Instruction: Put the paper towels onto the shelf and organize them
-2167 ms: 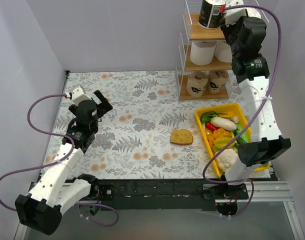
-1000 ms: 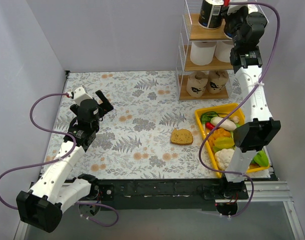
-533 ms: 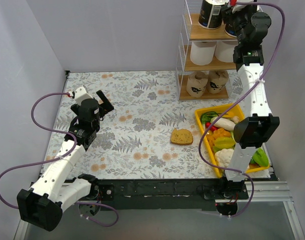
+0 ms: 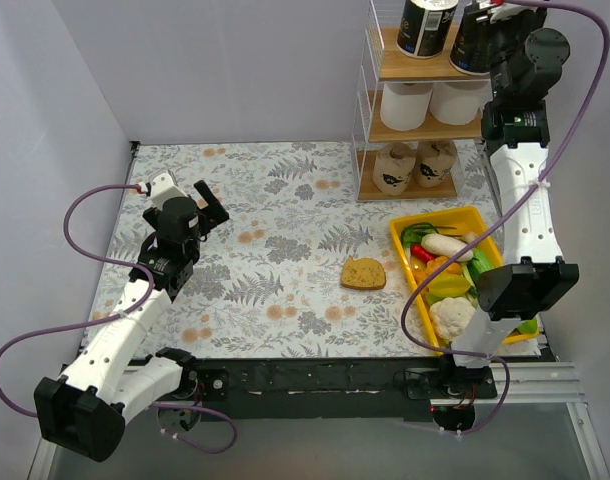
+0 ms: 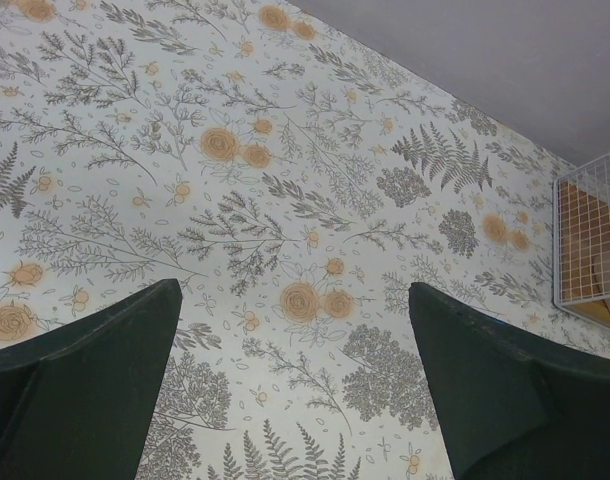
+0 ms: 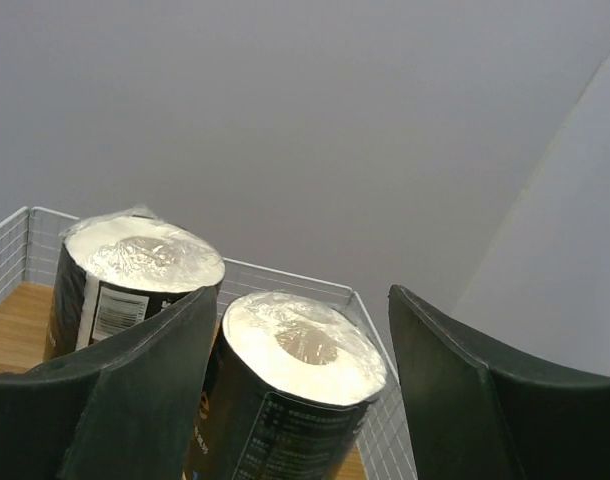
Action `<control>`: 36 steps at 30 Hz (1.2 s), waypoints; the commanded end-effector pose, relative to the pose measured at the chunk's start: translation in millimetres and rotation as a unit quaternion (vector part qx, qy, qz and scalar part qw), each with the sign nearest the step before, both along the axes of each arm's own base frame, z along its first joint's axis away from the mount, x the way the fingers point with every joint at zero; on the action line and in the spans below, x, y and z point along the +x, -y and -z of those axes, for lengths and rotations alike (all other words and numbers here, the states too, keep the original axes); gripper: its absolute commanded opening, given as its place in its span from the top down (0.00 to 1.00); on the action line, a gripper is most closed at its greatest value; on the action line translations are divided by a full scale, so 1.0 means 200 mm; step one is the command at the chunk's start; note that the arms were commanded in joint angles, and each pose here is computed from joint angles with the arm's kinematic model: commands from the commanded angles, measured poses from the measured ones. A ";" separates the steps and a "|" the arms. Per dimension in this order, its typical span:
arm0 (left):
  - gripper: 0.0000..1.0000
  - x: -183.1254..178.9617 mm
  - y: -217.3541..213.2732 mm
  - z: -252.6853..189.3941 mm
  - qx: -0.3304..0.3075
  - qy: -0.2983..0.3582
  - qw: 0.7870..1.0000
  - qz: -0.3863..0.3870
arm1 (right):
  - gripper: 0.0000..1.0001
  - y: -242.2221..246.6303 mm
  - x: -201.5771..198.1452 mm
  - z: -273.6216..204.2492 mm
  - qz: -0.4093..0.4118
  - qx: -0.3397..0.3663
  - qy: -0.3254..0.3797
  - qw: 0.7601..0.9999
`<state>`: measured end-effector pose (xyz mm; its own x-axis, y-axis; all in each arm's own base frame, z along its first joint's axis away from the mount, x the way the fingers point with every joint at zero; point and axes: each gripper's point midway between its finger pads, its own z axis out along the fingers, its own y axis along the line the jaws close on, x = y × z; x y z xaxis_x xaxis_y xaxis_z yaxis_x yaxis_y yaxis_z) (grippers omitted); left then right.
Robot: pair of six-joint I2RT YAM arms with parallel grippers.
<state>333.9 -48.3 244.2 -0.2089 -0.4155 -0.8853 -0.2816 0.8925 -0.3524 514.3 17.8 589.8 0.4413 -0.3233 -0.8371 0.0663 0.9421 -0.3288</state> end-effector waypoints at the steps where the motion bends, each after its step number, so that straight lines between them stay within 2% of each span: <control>1: 0.02 0.00 0.00 -0.02 0.004 0.007 1.000 0.003 | 0.24 0.11 -0.12 -0.06 0.044 0.035 0.002 0.998; 4: 0.02 -0.01 0.00 -0.03 0.003 0.011 1.000 0.003 | 0.34 0.18 -0.11 0.02 0.079 0.057 -0.025 0.995; 5: 0.02 -0.01 0.00 -0.03 0.002 0.012 1.000 0.003 | 0.42 0.22 -0.11 0.05 0.098 0.060 -0.031 0.993; 8: 0.02 0.00 0.00 -0.02 0.003 0.010 1.000 0.005 | 0.50 0.27 -0.10 0.15 0.129 0.062 -0.049 0.988; 17: 0.02 0.00 0.01 -0.02 0.003 0.007 1.000 0.008 | 0.49 0.32 -0.04 0.31 0.150 0.083 -0.071 0.983; 27: 0.02 0.01 0.02 0.00 0.003 0.003 1.000 0.009 | 0.48 0.30 0.19 0.40 0.127 0.069 -0.096 0.985; 33: 0.02 0.02 0.02 0.01 0.005 -0.001 1.000 0.009 | 0.48 0.31 0.21 0.40 0.132 0.068 -0.096 0.984; 36: 0.02 0.02 0.02 0.00 0.006 -0.001 1.000 0.010 | 0.47 0.33 0.16 0.38 0.147 0.075 -0.105 0.981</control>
